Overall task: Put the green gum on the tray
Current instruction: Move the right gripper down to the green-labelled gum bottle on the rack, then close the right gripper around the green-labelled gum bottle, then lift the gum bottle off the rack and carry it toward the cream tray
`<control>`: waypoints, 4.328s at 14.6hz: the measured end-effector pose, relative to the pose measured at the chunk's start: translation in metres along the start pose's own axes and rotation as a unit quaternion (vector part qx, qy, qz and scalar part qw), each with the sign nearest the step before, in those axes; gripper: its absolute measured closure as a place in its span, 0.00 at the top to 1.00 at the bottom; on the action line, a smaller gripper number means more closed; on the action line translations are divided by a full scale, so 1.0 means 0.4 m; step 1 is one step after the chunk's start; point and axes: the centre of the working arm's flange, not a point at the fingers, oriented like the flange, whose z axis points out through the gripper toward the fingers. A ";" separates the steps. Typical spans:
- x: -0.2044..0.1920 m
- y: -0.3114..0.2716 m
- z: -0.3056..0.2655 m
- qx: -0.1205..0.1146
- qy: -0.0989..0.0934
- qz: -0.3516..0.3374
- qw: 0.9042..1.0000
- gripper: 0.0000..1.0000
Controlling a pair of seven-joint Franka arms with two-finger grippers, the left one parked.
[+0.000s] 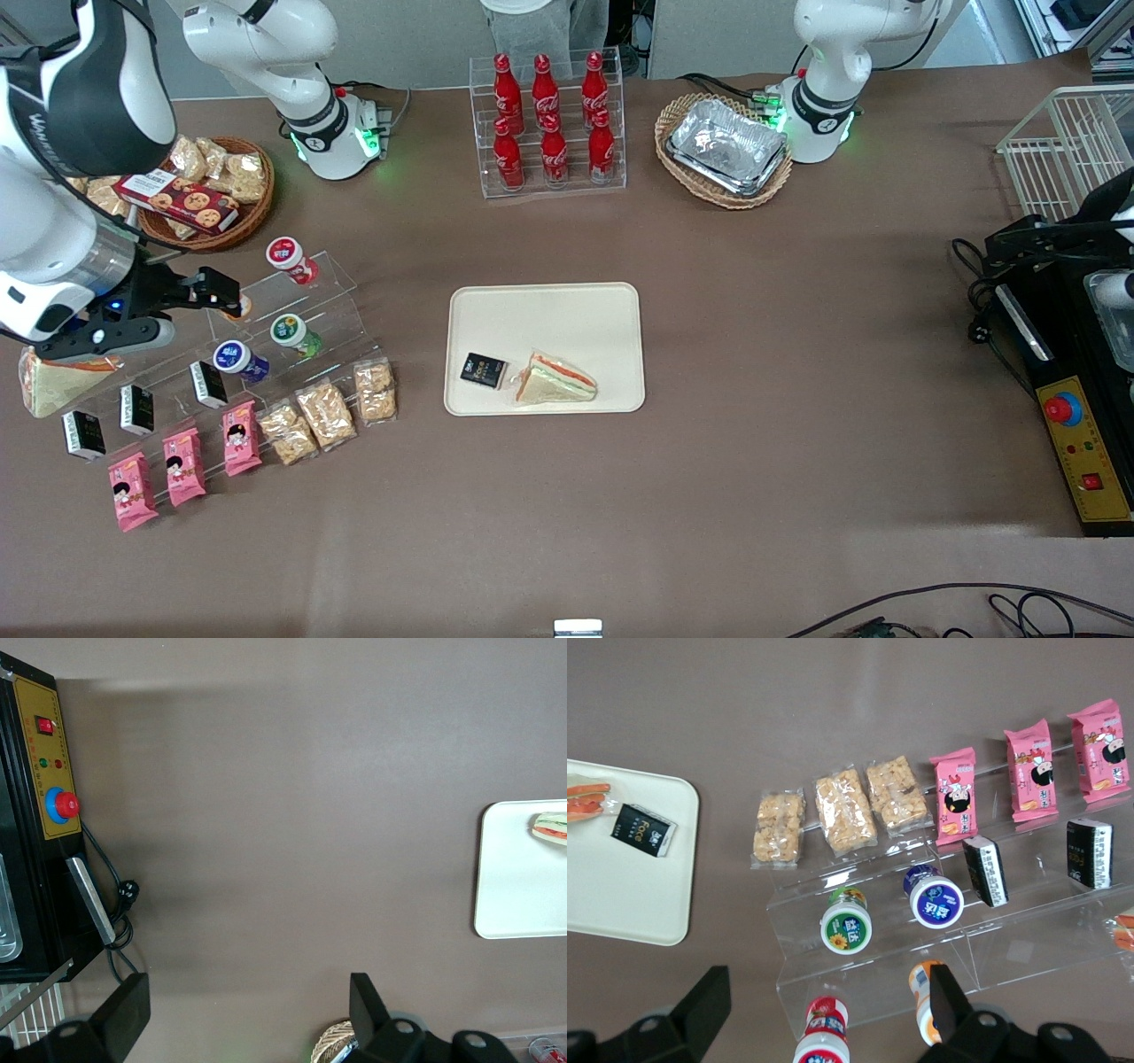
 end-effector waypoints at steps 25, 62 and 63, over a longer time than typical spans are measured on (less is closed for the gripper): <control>-0.204 -0.006 0.580 -0.013 0.088 -0.018 0.996 1.00; -0.130 -0.593 0.003 0.032 -0.014 0.195 0.980 0.56; -0.126 -0.636 0.027 0.034 -0.012 0.205 0.978 0.56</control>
